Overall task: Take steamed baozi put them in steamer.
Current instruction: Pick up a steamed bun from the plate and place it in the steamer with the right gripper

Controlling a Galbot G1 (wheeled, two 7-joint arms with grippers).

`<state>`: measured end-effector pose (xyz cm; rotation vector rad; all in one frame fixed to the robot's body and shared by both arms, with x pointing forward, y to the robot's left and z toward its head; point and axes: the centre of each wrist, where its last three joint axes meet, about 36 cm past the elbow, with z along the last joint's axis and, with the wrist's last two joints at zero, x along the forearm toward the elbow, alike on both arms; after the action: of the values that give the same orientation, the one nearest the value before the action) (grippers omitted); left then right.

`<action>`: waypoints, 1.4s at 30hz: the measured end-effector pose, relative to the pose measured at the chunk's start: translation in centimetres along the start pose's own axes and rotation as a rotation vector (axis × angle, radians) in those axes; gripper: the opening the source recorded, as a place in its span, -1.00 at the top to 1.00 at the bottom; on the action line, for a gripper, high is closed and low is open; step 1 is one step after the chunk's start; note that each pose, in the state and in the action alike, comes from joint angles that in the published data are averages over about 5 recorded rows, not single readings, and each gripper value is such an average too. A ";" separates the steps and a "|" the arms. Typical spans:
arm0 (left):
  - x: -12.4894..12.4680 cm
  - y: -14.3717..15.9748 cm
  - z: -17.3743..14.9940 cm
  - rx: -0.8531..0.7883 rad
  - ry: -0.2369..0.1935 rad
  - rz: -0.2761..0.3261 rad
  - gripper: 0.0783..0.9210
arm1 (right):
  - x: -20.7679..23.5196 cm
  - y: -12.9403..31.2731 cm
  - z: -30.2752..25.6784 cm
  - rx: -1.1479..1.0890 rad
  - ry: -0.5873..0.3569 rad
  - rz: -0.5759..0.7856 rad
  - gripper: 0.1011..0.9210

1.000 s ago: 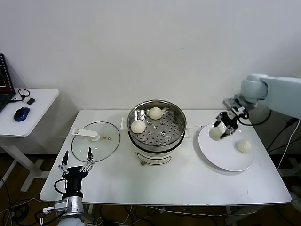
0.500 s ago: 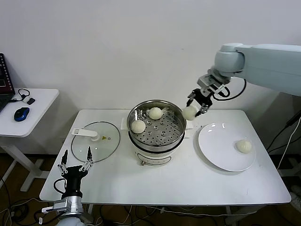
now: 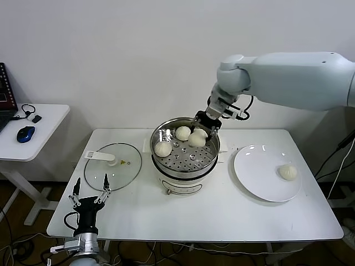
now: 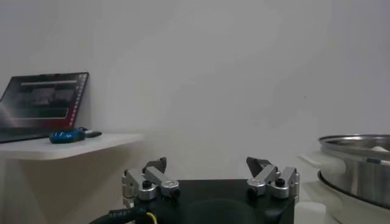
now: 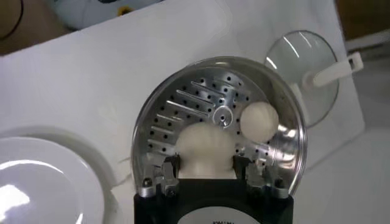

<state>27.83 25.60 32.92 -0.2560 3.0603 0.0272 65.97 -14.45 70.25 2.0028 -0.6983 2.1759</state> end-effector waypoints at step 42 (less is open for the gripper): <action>-0.3 0.5 0.0 0.012 -0.003 -0.020 -0.77 | -10.9 -4.5 -2.9 0.230 -0.065 -0.148 -0.75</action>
<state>28.05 26.12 32.95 -0.2855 3.0540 0.0076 66.34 -6.82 60.81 2.1642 -0.3049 2.1991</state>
